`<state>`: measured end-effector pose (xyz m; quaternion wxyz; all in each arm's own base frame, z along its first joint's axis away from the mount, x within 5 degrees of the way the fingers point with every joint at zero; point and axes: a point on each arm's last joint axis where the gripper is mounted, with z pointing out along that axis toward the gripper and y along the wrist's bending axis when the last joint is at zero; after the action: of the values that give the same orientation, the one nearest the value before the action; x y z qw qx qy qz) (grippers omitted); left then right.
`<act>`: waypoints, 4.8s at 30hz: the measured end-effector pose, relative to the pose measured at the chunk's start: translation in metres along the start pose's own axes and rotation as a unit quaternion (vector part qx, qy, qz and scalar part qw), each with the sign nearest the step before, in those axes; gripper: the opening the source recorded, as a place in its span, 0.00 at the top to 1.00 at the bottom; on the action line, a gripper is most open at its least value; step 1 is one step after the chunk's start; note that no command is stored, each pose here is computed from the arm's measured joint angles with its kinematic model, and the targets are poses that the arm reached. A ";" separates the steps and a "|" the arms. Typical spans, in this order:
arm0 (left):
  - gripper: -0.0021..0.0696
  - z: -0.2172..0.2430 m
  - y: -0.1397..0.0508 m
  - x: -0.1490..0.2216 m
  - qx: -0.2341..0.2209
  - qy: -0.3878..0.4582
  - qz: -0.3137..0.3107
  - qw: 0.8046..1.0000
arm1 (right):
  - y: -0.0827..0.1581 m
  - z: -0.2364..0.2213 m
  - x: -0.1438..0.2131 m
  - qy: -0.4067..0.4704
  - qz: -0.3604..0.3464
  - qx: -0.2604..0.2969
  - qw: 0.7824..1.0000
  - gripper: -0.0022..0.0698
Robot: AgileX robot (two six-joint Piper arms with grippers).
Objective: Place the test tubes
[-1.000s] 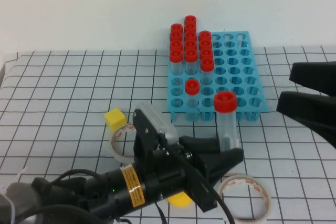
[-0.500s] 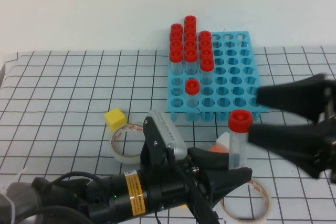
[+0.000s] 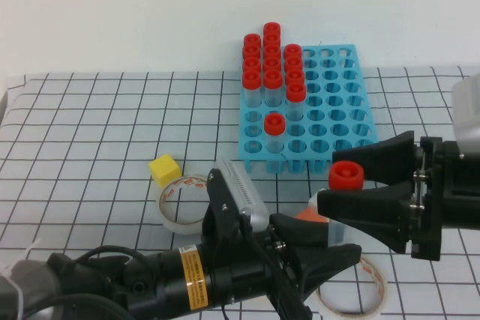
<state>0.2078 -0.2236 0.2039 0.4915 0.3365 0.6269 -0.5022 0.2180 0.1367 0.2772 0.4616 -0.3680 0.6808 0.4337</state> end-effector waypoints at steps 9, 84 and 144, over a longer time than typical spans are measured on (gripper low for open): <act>0.68 0.000 0.000 -0.001 0.001 -0.001 0.002 1.000 | -0.006 0.004 0.006 0.009 0.012 0.004 1.000 0.39; 0.97 -0.219 -0.112 -0.024 -0.402 -0.035 0.250 0.880 | -0.001 -0.035 -0.043 -0.031 -0.094 0.216 0.972 0.59; 0.97 -0.200 -0.132 -0.010 -0.250 0.010 0.255 0.934 | -0.197 0.106 -0.014 -0.111 -0.056 0.334 0.934 0.59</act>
<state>0.0340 -0.0660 0.2553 0.6650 0.3561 0.6303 -0.1839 0.4319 0.1669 0.2199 0.6538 -0.1796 0.7094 0.1927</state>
